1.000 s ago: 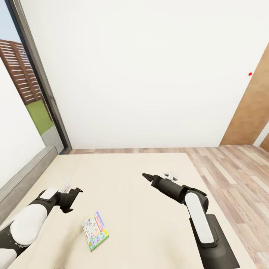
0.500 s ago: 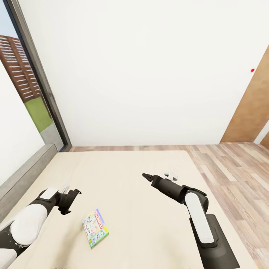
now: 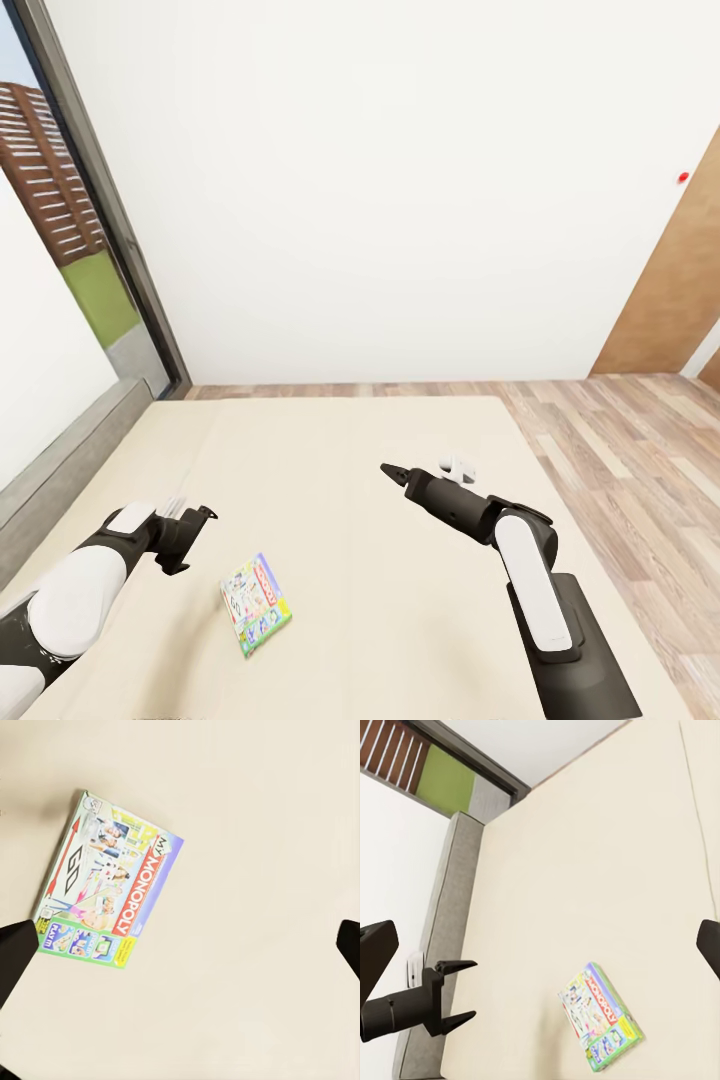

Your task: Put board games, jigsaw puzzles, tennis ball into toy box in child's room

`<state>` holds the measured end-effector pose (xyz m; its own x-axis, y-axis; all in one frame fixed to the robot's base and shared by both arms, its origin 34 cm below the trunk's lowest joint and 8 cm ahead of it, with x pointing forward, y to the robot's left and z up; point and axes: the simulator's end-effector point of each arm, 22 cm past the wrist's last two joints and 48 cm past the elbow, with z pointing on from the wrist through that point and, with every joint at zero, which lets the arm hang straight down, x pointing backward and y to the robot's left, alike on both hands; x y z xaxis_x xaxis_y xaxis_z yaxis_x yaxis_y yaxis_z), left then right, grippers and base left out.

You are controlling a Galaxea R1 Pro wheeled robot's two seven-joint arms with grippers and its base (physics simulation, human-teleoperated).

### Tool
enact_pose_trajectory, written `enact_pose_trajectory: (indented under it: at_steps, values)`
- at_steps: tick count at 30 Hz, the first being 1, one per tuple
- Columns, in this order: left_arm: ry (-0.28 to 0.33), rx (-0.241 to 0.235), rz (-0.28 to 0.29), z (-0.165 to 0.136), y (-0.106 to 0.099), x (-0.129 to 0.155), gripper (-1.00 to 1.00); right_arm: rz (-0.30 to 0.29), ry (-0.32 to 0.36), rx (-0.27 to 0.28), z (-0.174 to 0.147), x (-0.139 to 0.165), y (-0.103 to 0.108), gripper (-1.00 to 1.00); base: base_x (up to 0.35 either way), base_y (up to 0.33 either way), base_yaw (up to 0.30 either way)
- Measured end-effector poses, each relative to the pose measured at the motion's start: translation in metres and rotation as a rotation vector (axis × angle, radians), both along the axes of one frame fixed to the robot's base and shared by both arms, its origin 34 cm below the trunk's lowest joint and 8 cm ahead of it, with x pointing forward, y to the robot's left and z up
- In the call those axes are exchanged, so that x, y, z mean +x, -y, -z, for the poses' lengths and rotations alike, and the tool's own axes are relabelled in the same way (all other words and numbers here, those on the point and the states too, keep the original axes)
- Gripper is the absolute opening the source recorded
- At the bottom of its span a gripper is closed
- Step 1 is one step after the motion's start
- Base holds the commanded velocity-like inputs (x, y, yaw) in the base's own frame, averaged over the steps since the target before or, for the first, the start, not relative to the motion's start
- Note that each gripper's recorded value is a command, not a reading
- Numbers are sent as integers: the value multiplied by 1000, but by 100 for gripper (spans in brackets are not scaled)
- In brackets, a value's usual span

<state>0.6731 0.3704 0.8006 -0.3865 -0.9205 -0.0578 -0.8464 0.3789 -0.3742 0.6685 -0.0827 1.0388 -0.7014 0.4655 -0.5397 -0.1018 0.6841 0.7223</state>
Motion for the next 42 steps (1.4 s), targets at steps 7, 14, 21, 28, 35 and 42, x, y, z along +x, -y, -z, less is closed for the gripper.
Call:
enact_pose_trajectory:
  at_steps: [7,14,21,28,35,42]
  values:
    - [-12,-2,2,6,0,-2,100,3,-10,0,6,1,0,100,0,0,0]
    - [-16,0,-1,12,1,-3,100,4,-21,0,12,1,1,100,0,0,0]
    - [-22,-5,0,19,6,-4,100,5,-32,0,19,2,1,100,0,0,0]
    - [-35,-15,8,26,11,-7,100,6,-42,1,25,2,1,100,0,0,0]
    - [-48,-30,18,33,22,-9,100,6,-53,1,31,2,1,100,0,0,0]
    - [-57,-30,18,39,23,-11,100,5,-64,1,37,2,0,100,0,0,0]
